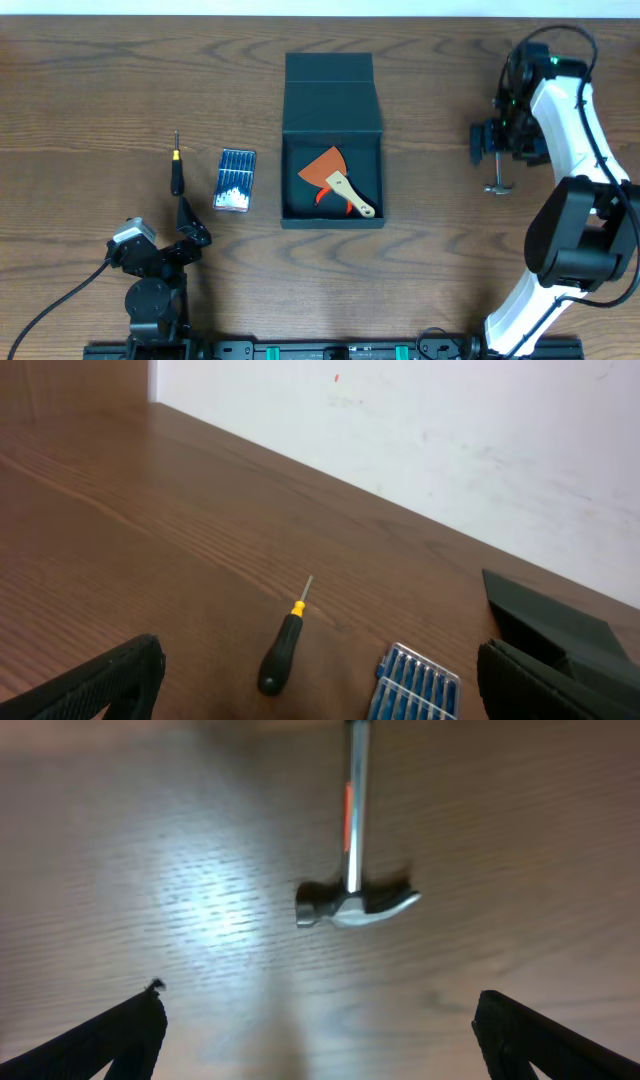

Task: Pack container
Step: 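Move the right gripper back toward the hammer on the right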

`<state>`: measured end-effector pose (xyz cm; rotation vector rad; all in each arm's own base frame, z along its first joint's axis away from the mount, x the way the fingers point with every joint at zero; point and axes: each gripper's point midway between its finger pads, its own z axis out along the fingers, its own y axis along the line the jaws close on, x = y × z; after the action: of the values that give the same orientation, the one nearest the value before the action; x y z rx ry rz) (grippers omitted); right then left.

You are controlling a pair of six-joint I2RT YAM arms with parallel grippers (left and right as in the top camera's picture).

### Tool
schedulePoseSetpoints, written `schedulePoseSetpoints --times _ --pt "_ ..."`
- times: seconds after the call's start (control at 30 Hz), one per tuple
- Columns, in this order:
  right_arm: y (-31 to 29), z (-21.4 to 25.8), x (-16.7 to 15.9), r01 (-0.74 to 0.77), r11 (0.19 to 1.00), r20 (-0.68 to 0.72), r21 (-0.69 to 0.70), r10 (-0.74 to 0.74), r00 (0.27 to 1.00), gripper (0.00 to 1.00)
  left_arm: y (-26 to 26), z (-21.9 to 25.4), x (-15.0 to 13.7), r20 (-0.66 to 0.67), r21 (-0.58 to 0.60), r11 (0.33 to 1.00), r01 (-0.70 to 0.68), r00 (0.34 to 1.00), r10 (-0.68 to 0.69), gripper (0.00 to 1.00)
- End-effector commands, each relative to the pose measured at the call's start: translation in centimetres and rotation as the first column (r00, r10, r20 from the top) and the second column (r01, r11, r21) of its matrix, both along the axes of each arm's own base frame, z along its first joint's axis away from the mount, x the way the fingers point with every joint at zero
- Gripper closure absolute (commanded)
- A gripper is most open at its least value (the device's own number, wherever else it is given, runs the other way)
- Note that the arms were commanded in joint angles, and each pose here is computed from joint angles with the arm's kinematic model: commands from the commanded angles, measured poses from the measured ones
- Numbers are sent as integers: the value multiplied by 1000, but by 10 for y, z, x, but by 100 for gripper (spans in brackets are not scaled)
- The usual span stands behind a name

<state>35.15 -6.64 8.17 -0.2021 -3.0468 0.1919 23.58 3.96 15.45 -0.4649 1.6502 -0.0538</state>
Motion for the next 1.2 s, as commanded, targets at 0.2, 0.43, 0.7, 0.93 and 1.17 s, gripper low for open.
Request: schedulePoseSetpoints --times 0.2,0.43,0.7,0.93,1.17 --pt "-17 -47 -32 60 989 -51 137 -54 997 1 1 -15 0 -34 18 1000 -1 999 2 1" --pt "-22 -75 -34 54 990 -12 131 -53 999 1 1 -15 0 -34 18 1000 -1 999 2 1" --pt "-26 -80 -18 -49 993 61 108 42 997 1 1 -14 0 -34 18 1000 -1 999 2 2" --pt "-28 -83 -10 -85 992 96 95 76 992 1 1 -14 0 -34 18 1000 -1 999 2 1" --pt "-24 -103 -22 -83 991 89 101 74 993 1 1 -15 0 -34 18 1000 -1 999 2 2"
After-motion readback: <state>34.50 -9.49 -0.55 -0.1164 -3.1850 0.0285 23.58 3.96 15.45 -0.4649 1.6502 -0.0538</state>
